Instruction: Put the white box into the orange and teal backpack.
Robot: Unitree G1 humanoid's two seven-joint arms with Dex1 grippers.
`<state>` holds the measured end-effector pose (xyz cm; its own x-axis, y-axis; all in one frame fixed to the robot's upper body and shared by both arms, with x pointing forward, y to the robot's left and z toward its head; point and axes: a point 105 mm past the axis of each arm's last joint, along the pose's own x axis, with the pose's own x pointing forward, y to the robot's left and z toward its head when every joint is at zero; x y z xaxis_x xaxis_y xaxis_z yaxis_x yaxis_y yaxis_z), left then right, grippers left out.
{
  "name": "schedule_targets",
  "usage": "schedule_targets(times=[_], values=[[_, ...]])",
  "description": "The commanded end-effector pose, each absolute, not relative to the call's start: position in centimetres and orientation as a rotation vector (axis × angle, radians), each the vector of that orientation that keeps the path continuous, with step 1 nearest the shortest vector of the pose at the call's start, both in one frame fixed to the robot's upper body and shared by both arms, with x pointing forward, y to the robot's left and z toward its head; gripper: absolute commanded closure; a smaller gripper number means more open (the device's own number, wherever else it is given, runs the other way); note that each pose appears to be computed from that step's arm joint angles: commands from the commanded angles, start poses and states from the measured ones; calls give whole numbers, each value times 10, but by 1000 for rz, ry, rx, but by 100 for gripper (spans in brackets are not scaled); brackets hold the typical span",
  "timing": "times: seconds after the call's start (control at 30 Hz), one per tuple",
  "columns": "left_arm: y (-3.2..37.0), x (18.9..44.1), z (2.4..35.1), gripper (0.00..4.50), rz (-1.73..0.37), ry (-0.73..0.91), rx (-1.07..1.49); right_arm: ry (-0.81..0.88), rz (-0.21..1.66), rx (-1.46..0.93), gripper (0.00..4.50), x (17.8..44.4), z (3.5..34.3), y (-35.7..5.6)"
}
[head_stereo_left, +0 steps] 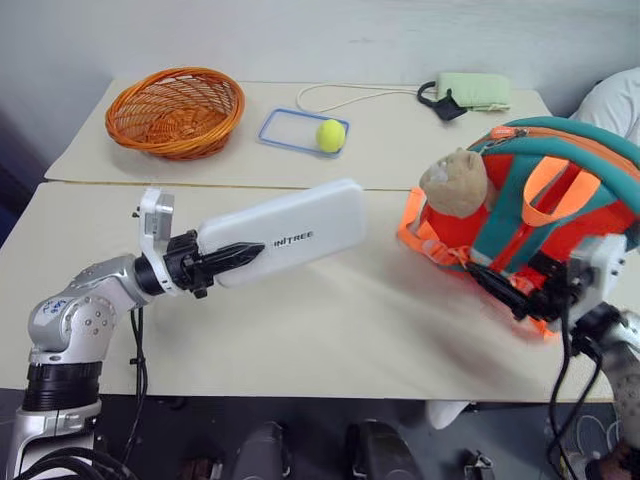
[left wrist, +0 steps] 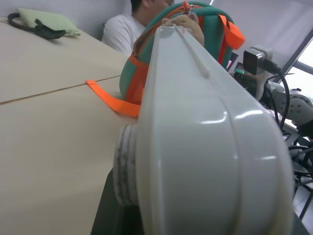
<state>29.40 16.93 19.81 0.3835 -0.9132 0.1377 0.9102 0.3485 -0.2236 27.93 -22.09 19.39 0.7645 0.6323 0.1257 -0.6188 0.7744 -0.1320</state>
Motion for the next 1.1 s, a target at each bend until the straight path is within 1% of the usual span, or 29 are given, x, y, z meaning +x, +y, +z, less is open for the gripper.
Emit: schedule_targets(times=[0.03,0.13,0.23,0.27,0.33,0.4,0.43,0.53,0.57,0.63,0.73,0.8,0.87,0.97,1.03,1.1], values=[[178,289,213,333,-1140,-69,-280,-172,688,-98,230,288,190,-211],[183,291,213,333,-1099,-80,-301,-181,718,-88,335,295,186,-199],[186,295,214,333,-1067,-89,-325,-209,766,-66,438,298,189,-186],[188,297,214,333,-1051,-93,-337,-226,796,-49,447,298,193,-178],[195,301,215,333,-1013,-105,-368,-268,882,-7,447,296,203,-153],[205,308,216,333,-955,-121,-406,-296,1028,46,447,286,214,-119],[210,311,216,333,-923,-132,-425,-301,1107,74,447,278,218,-102],[223,320,219,333,-849,-168,-457,-294,1280,147,447,258,229,-68],[229,323,223,333,-820,-197,-476,-275,1357,202,447,248,234,-56],[238,325,229,333,-783,-238,-484,-202,1517,217,447,225,237,-41],[245,323,237,333,-767,-263,-464,-84,1644,229,447,204,237,-42],[251,321,240,333,-757,-278,-456,-13,1684,251,447,195,239,-49],[257,316,242,333,-750,-289,-448,78,1710,219,447,187,234,-60],[263,306,252,333,-763,-339,-543,153,1659,197,447,188,227,-74],[255,289,255,333,-836,-336,-494,179,1586,158,447,196,218,-82],[249,279,256,333,-878,-333,-455,188,1549,135,447,200,213,-87]])
